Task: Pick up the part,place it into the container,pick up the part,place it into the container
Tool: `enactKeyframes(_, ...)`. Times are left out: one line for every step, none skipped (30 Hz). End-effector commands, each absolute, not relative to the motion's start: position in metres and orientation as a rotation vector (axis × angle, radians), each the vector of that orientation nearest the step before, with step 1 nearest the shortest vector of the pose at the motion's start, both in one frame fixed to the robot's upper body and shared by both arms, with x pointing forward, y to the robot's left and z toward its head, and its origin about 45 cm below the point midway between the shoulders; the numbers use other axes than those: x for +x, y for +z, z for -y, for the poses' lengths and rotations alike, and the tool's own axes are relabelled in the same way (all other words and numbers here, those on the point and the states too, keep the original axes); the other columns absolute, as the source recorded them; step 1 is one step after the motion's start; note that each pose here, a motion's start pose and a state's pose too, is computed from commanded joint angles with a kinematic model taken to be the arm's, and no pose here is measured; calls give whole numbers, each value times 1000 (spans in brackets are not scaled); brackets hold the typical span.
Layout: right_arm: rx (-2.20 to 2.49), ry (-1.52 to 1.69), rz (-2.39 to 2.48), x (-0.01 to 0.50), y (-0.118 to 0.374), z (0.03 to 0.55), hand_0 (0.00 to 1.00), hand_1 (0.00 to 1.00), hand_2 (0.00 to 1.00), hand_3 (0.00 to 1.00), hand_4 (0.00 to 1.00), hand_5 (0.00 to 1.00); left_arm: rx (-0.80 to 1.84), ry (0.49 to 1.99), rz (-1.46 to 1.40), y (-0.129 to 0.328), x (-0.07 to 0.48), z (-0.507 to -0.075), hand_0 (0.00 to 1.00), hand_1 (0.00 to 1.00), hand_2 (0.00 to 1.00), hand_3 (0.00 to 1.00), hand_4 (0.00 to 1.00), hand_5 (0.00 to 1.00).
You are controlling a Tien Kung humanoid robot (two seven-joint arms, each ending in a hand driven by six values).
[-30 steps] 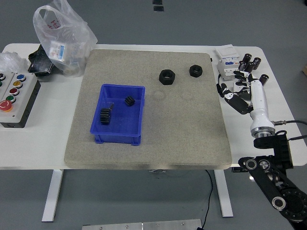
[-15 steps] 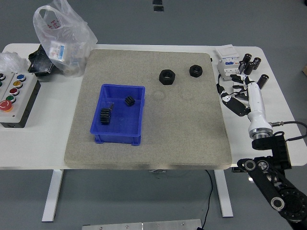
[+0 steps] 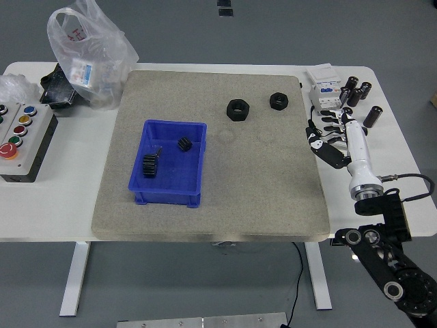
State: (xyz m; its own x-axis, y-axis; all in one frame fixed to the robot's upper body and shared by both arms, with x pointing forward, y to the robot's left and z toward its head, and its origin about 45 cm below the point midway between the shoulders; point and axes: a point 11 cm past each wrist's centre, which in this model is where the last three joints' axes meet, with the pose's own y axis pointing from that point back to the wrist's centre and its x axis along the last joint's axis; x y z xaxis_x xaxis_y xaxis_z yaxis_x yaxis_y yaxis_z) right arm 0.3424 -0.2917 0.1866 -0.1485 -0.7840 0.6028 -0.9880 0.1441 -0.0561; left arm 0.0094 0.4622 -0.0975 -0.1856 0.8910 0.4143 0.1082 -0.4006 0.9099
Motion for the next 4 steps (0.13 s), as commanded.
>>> enactKeyframes(1691, 632, 1997, 343, 187, 292, 451, 617, 647, 724, 721, 314, 1469, 1648, -1186, -97, 9, -462, 610, 645, 618, 656, 664, 267)
enactKeyframes(1689, 633, 2000, 343, 188, 293, 451, 617, 647, 724, 721, 314, 1472, 1647, -1188, -97, 9, -462, 610, 645, 618, 656, 664, 267)
enactKeyframes(1688, 634, 2002, 343, 189, 293, 451, 617, 647, 724, 721, 314, 1473, 1646, -1190, -97, 8, -462, 610, 645, 618, 656, 664, 267)
enactKeyframes(1687, 635, 2003, 343, 189, 294, 451, 617, 647, 724, 721, 314, 1474, 1645, -1191, -97, 8, -462, 610, 645, 618, 656, 664, 267)
